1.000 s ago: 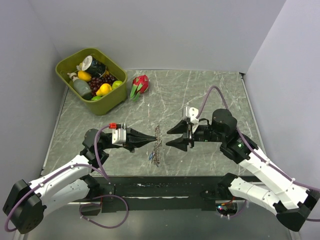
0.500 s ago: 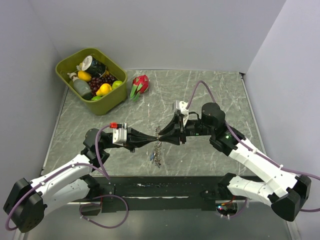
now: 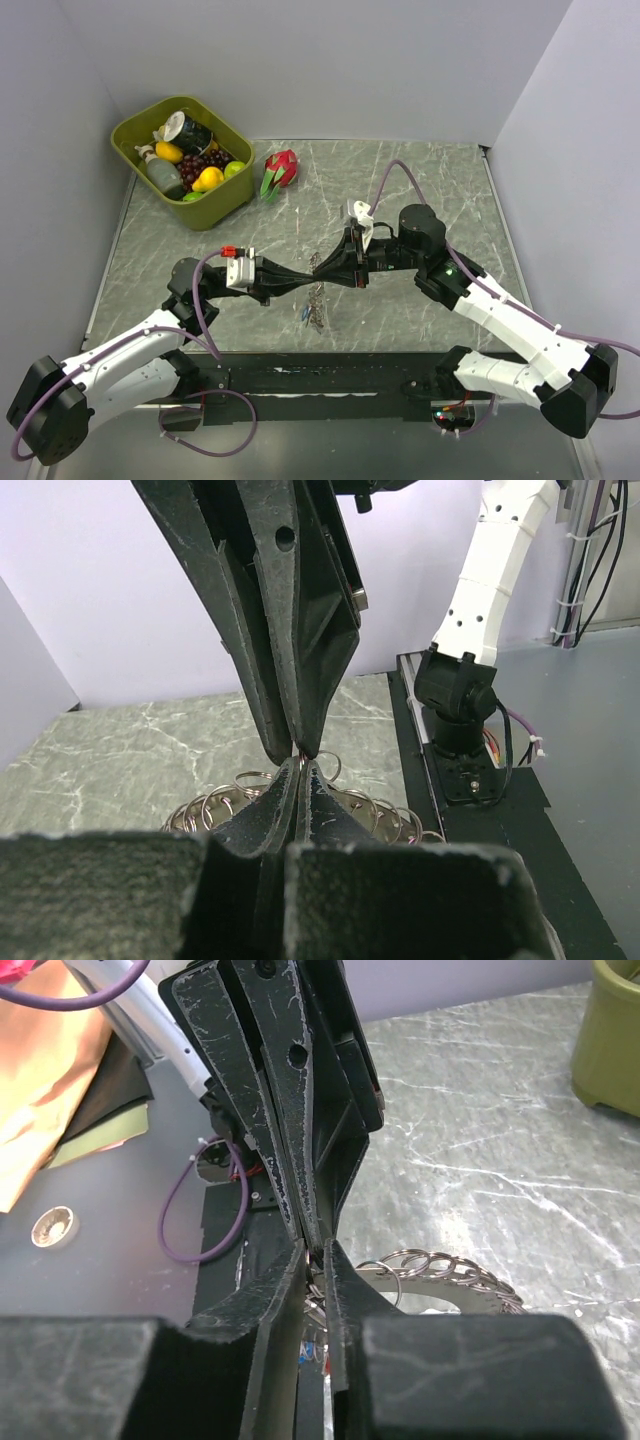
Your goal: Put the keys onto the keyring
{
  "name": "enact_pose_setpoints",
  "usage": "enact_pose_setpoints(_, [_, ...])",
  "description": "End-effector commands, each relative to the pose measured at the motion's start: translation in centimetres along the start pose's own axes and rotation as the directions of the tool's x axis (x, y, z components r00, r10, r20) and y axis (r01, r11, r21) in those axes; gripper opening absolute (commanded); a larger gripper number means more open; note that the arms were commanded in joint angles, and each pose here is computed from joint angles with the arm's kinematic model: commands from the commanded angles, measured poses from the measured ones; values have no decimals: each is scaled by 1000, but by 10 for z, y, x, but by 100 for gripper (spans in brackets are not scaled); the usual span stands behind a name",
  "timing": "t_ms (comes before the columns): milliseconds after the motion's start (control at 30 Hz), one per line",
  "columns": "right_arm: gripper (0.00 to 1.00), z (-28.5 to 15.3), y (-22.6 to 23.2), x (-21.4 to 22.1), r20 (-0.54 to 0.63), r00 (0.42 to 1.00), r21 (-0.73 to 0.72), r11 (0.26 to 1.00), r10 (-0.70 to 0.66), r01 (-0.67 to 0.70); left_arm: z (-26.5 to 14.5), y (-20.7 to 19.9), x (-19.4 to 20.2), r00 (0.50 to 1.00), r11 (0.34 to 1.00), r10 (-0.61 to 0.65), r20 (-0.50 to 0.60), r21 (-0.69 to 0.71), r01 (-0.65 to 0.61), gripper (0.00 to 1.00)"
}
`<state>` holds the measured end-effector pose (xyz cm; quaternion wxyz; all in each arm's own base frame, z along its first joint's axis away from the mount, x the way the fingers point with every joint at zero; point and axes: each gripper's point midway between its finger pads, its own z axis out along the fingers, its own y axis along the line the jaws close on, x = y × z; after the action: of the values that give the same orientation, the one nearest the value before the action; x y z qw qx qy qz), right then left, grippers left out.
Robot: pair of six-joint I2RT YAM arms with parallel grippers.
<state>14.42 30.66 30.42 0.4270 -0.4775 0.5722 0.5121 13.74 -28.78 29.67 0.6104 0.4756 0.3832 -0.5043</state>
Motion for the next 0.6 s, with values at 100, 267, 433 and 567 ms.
enact_pose_setpoints(100, [17,-2,1,-2,8,1000,21,999,-25,25,1,-2,-38,990,994,105,97,-3,-105,1])
enact_pose_setpoints(267, [23,-5,2,-3,19,998,24,998,-60,60,1,-2,-38,990,994,107,96,-6,-107,1])
enact_pose_setpoints(433, [27,-6,6,-2,22,997,9,998,-68,68,0,-2,-39,989,994,109,95,-11,-109,1])
enact_pose_setpoints(567, [21,-3,2,4,6,999,9,999,-47,47,0,-3,-40,989,994,108,100,-3,-109,1])
